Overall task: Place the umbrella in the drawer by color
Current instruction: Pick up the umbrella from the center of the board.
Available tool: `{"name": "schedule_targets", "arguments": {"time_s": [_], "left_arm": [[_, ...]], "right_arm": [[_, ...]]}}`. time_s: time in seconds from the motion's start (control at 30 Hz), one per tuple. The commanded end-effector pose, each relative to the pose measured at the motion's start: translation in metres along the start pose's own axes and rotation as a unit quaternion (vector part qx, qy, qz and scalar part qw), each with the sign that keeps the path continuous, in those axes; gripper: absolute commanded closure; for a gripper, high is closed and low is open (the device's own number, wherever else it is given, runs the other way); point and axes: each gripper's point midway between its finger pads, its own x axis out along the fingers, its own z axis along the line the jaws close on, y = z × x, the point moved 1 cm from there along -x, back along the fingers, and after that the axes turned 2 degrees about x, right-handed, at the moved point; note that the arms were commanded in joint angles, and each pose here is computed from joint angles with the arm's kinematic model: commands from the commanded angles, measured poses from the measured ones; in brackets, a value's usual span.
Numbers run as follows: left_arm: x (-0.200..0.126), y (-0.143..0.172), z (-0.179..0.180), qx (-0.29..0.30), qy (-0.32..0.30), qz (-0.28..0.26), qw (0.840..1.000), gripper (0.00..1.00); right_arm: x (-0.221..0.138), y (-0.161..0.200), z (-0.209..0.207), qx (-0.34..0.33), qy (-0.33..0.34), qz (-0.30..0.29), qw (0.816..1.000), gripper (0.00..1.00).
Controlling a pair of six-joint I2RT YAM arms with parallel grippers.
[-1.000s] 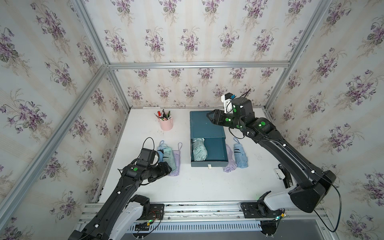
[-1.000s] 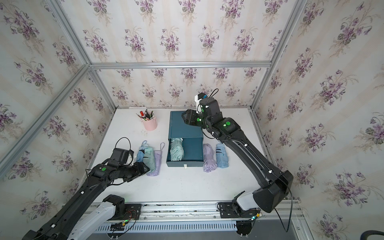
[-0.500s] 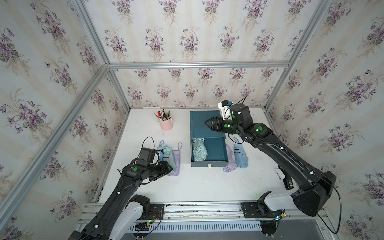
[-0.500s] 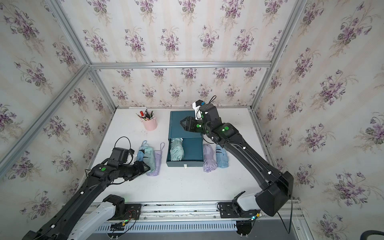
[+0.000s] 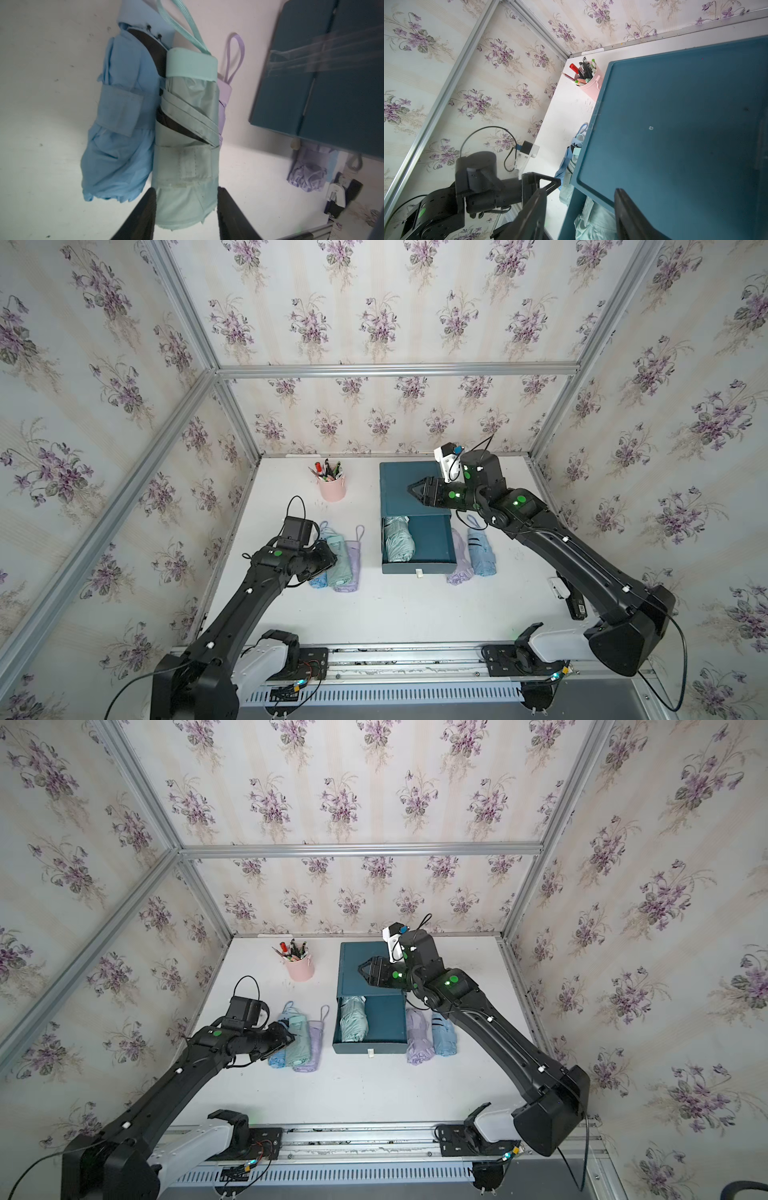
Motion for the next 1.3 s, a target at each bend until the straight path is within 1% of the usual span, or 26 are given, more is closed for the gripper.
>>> {"name": "schedule_targets", "arguments": {"time_s": [0.0, 0.27, 0.4, 0.47, 0.5, 0.6, 0.67, 0.77, 0.8, 0.83, 0.93, 1.07, 1.2, 1.27], "left_arm": [[0.009, -0.017, 0.003, 0.017, -0.017, -0.007, 1.0, 0.53], [0.037, -0.032, -0.003, 0.016, 0.0, 0.017, 1.0, 0.56], [0.05, -0.037, -0.007, 0.021, 0.016, 0.02, 0.999, 0.56], [0.055, -0.035, -0.013, 0.02, 0.035, 0.031, 0.999, 0.57], [0.064, -0.032, -0.008, 0.015, 0.027, 0.045, 0.999, 0.59], [0.071, -0.028, -0.004, 0.01, 0.017, 0.059, 0.998, 0.72], [0.072, -0.025, -0.003, 0.01, 0.018, 0.065, 0.998, 0.8], [0.072, -0.023, -0.003, 0.02, 0.021, 0.069, 0.997, 0.94], [0.07, -0.022, -0.003, 0.023, 0.021, 0.069, 0.997, 0.98], [0.068, -0.023, -0.003, 0.024, 0.02, 0.066, 0.997, 1.0], [0.058, -0.028, -0.01, 0.026, 0.033, 0.051, 0.998, 1.0], [0.029, -0.041, -0.03, 0.024, 0.073, 0.002, 0.997, 1.0], [-0.01, -0.054, -0.049, 0.007, 0.108, -0.054, 0.993, 1.0], [-0.032, -0.059, -0.057, -0.006, 0.128, -0.081, 0.988, 1.0]], "right_arm": [[-0.002, -0.002, 0.006, -0.004, -0.011, -0.007, 1.0, 0.44], [-0.008, -0.001, 0.012, -0.007, -0.016, -0.008, 1.0, 0.44], [-0.009, 0.001, 0.013, -0.005, -0.018, -0.007, 1.0, 0.44], [-0.01, 0.003, 0.013, -0.004, -0.017, -0.007, 1.0, 0.44], [-0.01, 0.005, 0.012, -0.003, -0.015, -0.006, 1.0, 0.44], [-0.013, 0.006, 0.011, -0.001, -0.015, -0.008, 1.0, 0.44], [-0.015, 0.008, 0.011, 0.0, -0.015, -0.009, 1.0, 0.44], [-0.016, 0.01, 0.011, 0.003, -0.019, -0.01, 1.0, 0.45], [-0.016, 0.01, 0.012, 0.004, -0.021, -0.01, 1.0, 0.45], [-0.015, 0.012, 0.013, 0.004, -0.022, -0.007, 1.0, 0.45], [-0.015, 0.015, 0.018, -0.001, -0.026, -0.005, 1.0, 0.46], [-0.013, 0.025, 0.039, -0.03, -0.044, 0.01, 0.999, 0.46], [-0.001, 0.053, 0.08, -0.094, -0.059, 0.042, 0.993, 0.44], [0.008, 0.066, 0.094, -0.107, -0.063, 0.056, 0.991, 0.41]]}}
